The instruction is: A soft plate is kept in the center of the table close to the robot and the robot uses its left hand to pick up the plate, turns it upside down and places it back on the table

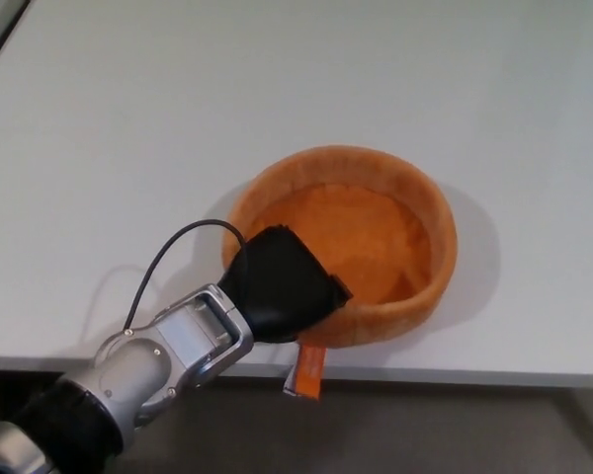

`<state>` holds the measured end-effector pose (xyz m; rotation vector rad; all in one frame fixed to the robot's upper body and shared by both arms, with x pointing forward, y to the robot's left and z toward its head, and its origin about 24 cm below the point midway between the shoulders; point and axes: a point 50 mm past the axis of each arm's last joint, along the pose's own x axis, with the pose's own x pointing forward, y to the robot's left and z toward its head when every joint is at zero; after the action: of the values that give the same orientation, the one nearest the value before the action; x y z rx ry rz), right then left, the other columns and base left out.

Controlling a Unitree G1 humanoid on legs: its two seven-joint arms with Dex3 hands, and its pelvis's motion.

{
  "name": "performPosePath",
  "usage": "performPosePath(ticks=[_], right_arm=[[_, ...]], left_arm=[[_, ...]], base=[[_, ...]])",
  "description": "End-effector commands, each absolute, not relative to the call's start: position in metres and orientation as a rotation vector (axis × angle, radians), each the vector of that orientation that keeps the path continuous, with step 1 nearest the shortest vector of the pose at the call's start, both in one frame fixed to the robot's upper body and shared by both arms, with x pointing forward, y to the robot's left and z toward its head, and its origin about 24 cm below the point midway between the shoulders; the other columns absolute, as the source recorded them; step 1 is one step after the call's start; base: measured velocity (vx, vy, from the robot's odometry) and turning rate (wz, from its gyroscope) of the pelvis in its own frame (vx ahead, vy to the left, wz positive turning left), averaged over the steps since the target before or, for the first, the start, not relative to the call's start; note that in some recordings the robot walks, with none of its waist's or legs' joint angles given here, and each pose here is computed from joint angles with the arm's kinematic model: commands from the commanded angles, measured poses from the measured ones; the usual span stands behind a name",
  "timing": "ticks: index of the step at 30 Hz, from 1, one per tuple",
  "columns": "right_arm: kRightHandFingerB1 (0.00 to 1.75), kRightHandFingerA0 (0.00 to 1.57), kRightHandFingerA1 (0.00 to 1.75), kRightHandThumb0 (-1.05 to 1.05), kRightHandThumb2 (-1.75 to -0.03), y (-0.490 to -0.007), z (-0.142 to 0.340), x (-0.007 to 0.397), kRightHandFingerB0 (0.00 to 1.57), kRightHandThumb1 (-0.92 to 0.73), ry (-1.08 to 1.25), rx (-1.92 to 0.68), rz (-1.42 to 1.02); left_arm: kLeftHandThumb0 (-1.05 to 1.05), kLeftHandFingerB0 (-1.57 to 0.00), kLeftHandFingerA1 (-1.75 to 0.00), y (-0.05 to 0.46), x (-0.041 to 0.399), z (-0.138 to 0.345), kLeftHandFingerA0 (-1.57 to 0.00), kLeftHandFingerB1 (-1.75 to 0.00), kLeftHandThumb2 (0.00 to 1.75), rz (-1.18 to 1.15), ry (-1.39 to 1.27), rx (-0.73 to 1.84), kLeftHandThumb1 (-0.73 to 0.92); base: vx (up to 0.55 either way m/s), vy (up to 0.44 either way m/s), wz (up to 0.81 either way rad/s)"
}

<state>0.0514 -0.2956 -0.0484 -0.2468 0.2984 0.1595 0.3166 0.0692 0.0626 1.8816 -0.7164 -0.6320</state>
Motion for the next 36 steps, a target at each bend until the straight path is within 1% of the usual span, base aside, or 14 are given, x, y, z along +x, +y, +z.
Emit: performPosePath(ticks=[1,4,5,7,15,16,18,20,23,26,27,29,30,36], right_arm=[[0.34,0.58,0.38,-0.68,-0.65,-0.298,-0.046,0.05,0.34,-0.79,0.306,-0.253,0.159],[0.34,0.57,0.39,-0.67,-0.65,-0.298,-0.044,0.051,0.34,-0.8,0.295,-0.25,0.166],[0.47,0.49,0.53,-0.73,-0.98,-0.299,-0.046,0.051,0.28,-0.64,0.305,-0.249,0.162],[0.32,0.57,0.37,-0.73,-0.64,-0.301,-0.049,0.051,0.33,-0.78,0.328,-0.241,0.155],[0.33,0.58,0.39,-0.67,-0.65,-0.299,-0.046,0.052,0.33,-0.8,0.298,-0.271,0.162],[0.47,0.47,0.54,-0.7,-1.0,-0.3,-0.048,0.052,0.25,-0.65,0.305,-0.263,0.162],[0.31,0.56,0.38,-0.67,-0.66,-0.3,-0.048,0.052,0.31,-0.79,0.309,-0.248,0.165],[0.32,0.57,0.38,-0.69,-0.64,-0.3,-0.048,0.051,0.33,-0.8,0.313,-0.254,0.163],[0.47,0.49,0.53,-0.71,-0.97,-0.302,-0.051,0.052,0.28,-0.65,0.318,-0.238,0.16],[0.32,0.57,0.37,-0.68,-0.65,-0.304,-0.054,0.054,0.31,-0.79,0.318,-0.237,0.155],[0.46,0.5,0.53,-0.71,-0.98,-0.303,-0.052,0.055,0.26,-0.65,0.309,-0.234,0.158],[0.32,0.57,0.37,-0.71,-0.65,-0.303,-0.052,0.055,0.32,-0.79,0.307,-0.23,0.16],[0.46,0.5,0.53,-0.76,-0.99,-0.303,-0.052,0.055,0.27,-0.66,0.309,-0.247,0.161],[0.47,0.51,0.54,-0.71,-0.98,-0.304,-0.054,0.054,0.28,-0.65,0.313,-0.234,0.148]], left_arm=[[-0.2,-0.88,-1.72,0.071,0.318,0.062,-0.96,-1.08,0.6,-0.648,-0.629,1.788,0.58],[-0.35,-0.91,-1.4,0.062,0.317,0.063,-1.2,-1.21,0.83,-0.66,-0.477,1.569,0.42],[-0.24,-0.63,-1.75,0.056,0.316,0.065,-0.82,-1.7,0.56,-0.677,-0.407,1.499,0.63],[-0.23,-0.63,-1.75,0.046,0.314,0.067,-0.8,-1.71,0.56,-0.711,-0.313,1.388,0.62],[-0.17,-0.69,-1.75,0.016,0.3,0.071,-0.84,-1.74,0.58,-0.844,-0.19,1.146,0.57],[-0.16,-0.7,-1.75,0.011,0.298,0.073,-0.83,-1.75,0.57,-0.867,-0.171,1.111,0.58],[-0.12,-1.06,-1.41,0.002,0.292,0.074,-1.2,-1.32,0.82,-0.896,-0.159,0.913,0.41],[-0.12,-0.73,-1.75,-0.001,0.289,0.075,-0.88,-1.75,0.63,-0.895,-0.165,0.82,0.52],[-0.21,-0.77,-1.75,-0.009,0.287,0.077,-0.93,-1.75,0.73,-0.874,-0.194,0.68,0.48],[-0.22,-0.78,-1.75,-0.016,0.287,0.084,-0.97,-1.75,0.81,-0.86,-0.197,0.543,0.44],[-0.37,-1.08,-1.43,-0.021,0.287,0.089,-1.22,-1.36,0.93,-0.846,-0.171,0.446,0.36],[-0.24,-0.78,-1.75,-0.024,0.287,0.093,-0.96,-1.75,0.81,-0.824,-0.113,0.322,0.44],[-0.17,-0.76,-1.75,-0.027,0.286,0.096,-0.95,-1.75,0.83,-0.804,-0.048,0.15,0.44],[-0.18,-0.74,-1.75,-0.033,0.285,0.111,-0.99,-1.75,0.85,-0.714,0.037,-0.312,0.46]], base=[[0.0,0.0,0.0],[0.0,0.0,0.0],[0.0,0.0,0.0],[0.0,0.0,0.0],[0.0,0.0,0.0],[0.0,0.0,0.0],[0.0,0.0,0.0],[0.0,0.0,0.0],[0.0,0.0,0.0],[0.0,0.0,0.0],[0.0,0.0,0.0],[0.0,0.0,0.0],[0.0,0.0,0.0],[0.0,0.0,0.0]])
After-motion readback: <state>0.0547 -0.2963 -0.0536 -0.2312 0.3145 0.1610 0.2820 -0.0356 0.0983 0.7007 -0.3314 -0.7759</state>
